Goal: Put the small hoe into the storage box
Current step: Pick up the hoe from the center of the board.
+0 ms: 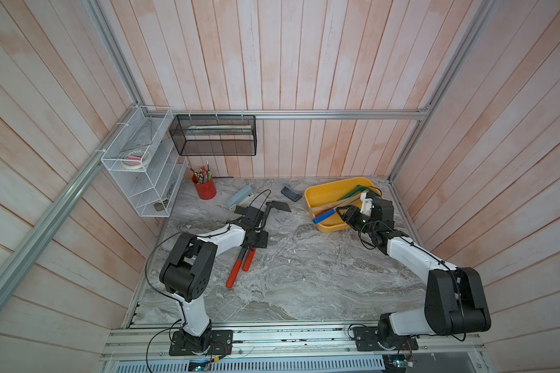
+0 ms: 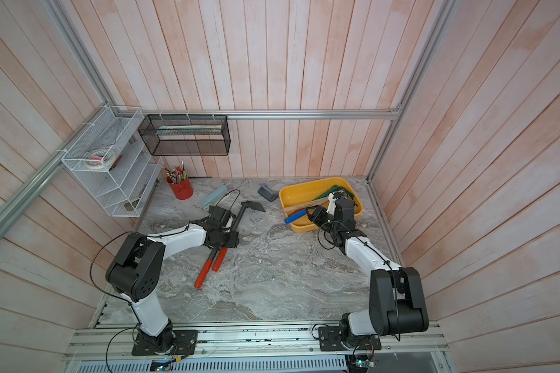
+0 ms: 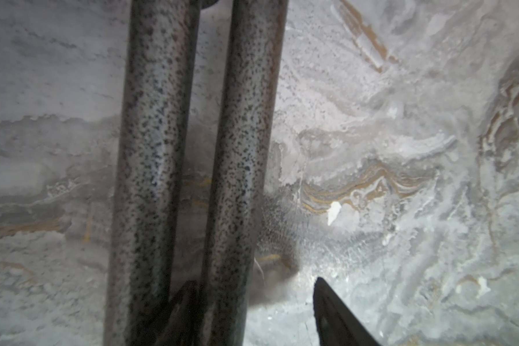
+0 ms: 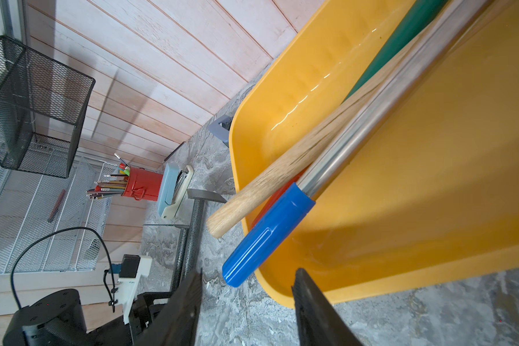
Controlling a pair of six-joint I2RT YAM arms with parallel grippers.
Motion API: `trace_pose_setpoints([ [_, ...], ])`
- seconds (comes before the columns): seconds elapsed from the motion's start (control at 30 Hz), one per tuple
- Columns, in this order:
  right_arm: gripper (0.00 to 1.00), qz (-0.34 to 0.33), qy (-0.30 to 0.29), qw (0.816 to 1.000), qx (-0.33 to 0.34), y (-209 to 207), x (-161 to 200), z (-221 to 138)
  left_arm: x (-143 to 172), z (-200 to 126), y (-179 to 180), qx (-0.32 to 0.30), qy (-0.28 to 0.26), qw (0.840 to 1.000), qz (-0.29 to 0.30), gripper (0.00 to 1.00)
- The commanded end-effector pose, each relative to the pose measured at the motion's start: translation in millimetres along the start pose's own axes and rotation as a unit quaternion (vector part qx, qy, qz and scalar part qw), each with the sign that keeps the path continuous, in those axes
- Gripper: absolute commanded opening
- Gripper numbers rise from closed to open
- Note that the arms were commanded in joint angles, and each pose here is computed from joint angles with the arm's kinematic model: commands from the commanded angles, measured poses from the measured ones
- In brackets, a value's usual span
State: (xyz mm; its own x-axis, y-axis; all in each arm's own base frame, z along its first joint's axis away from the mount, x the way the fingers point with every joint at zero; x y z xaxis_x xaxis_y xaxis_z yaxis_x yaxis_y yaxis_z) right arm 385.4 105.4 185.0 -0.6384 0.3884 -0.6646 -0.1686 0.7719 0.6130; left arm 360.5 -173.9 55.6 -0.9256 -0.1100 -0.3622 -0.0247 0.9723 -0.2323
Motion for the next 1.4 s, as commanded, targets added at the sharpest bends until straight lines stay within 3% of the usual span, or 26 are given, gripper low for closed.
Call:
trace_pose_setpoints([
  [0.0, 0.51, 0.000, 0.002, 1.000, -0.012, 3.4, 2.4, 1.5, -3.6, 5.9, 3.1, -0.014, -0.005, 1.000, 0.006, 0.54],
  [0.83, 0.51, 0.013, 0.008, 1.000, -0.016, 4.2, 1.8, 4.7, -4.4, -0.3, 2.5, -0.012, -0.009, 1.000, 0.014, 0.20],
  [1.37, 0.52, 0.021, 0.028, 0.998, -0.051, 23.3, 5.0, 11.0, -8.2, -26.4, 1.9, -0.004, -0.040, 0.999, 0.018, 0.00],
])
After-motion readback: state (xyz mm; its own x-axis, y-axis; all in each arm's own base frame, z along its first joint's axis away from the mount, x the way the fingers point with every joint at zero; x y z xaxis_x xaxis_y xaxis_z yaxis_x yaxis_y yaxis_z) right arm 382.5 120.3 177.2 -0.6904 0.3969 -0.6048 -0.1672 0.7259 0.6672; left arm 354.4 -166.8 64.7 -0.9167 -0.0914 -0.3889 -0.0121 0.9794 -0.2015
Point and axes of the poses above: each gripper's point midway between its finger pads, its own z axis out along the fingers, its own y axis along the line the jaws close on, x = y × z, the point moved 3 cm from there along -z, back along the fingers, and after that the axes turned 13 degrees about -z, right-handed, at the moved point
